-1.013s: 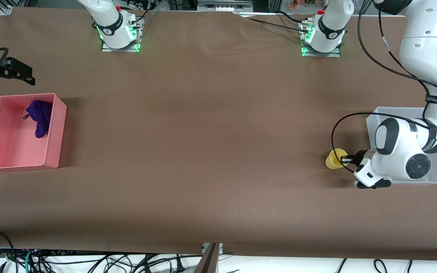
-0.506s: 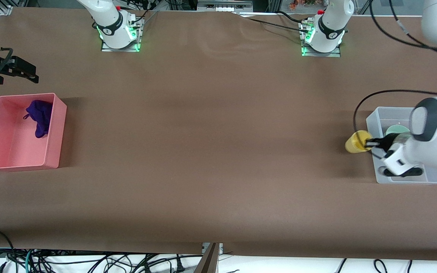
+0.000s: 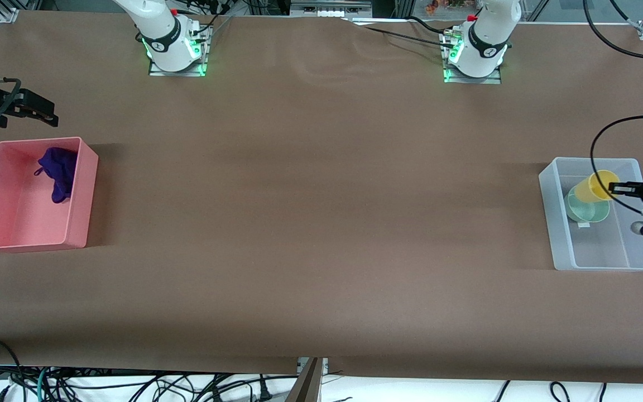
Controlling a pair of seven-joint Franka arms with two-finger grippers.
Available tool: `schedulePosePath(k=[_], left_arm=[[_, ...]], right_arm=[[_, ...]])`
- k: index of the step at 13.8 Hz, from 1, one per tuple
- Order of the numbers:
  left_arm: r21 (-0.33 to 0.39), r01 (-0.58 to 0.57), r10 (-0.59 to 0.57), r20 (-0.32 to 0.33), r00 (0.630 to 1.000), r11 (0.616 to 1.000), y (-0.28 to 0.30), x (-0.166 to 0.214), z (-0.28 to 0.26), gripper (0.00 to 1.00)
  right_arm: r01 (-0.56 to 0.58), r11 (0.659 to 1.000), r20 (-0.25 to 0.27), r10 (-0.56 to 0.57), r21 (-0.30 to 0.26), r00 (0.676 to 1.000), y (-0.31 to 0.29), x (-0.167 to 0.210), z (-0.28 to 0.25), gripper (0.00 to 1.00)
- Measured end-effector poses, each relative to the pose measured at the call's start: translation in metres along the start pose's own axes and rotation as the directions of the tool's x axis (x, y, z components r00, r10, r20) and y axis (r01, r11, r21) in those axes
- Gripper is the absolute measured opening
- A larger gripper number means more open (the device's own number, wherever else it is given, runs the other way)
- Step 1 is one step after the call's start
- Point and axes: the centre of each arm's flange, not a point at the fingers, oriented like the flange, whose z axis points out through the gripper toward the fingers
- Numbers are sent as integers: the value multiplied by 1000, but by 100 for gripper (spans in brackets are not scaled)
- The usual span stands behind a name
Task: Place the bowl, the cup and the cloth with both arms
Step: 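Grasp the yellow cup with the left gripper and carry it over the bowl, then lower the yellow cup into the green bowl and open the left gripper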
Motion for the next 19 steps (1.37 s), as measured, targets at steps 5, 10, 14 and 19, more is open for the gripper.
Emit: schedulePosePath(k=[5,10,14,19], left_arm=[[-15,-22,21,-41,999,1000,-23,24,60,4],[-41,-11,10,-21,1000,999,-34,23,96,4],[-40,-12,11,-27,1000,999,-34,24,94,29],[-12,-38,37,-67,997,999,-13,14,39,78]], right_arm=[[1,1000,-2,-1,0,1000,-1,0,0,100],[2,1000,-2,-2,0,1000,-1,1,0,100],[3,1000,-7,-3,-1,1000,-2,2,0,100],[7,1000,-10,-7,-2,1000,-4,3,0,100]])
